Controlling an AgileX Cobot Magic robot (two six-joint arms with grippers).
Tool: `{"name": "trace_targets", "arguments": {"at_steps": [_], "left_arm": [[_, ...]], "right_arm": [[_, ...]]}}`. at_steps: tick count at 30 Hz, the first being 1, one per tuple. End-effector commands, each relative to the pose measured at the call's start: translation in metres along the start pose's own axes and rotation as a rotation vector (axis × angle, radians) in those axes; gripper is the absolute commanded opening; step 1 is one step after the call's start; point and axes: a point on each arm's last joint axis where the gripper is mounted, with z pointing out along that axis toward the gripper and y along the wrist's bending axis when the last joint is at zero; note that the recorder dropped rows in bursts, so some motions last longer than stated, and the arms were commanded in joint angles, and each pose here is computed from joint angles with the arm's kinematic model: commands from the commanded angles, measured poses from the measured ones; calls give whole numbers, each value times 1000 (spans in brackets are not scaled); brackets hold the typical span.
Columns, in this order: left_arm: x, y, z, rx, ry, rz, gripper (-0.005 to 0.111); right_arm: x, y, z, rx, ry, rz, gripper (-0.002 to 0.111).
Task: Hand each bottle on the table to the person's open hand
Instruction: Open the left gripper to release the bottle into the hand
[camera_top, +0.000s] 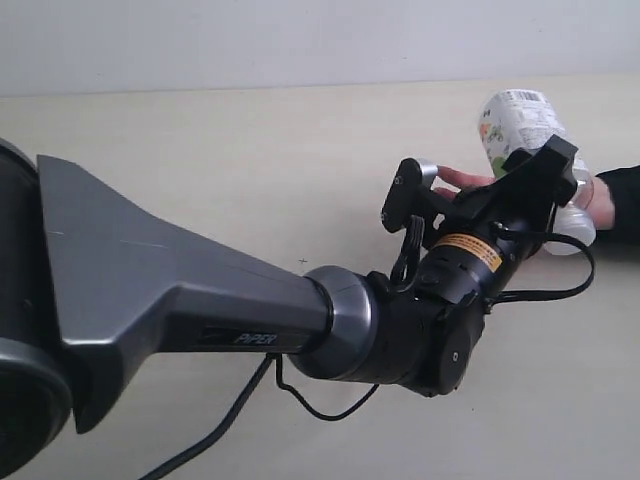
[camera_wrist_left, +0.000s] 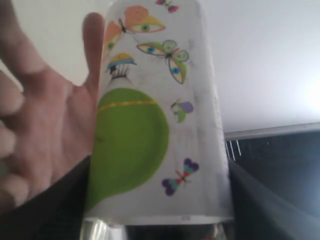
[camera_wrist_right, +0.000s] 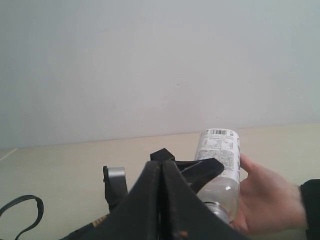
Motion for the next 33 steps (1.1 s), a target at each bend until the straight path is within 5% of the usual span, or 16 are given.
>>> {"name": "trace_targets", "arguments": {"at_steps": [1, 22, 25, 33], "left_arm": [[-2, 10, 1, -68, -47, -9, 0], [-4, 20, 4, -177, -7, 7, 1], [-4, 20, 4, -177, -8, 7, 12], [-4, 20, 4, -175, -8, 7, 73]], "right_arm": [[0, 0, -1, -3, -5, -7, 0], [0, 0, -1, -3, 0, -7, 0], [0, 0, -1, -3, 0, -7, 0], [0, 0, -1, -3, 0, -7, 0]]}}
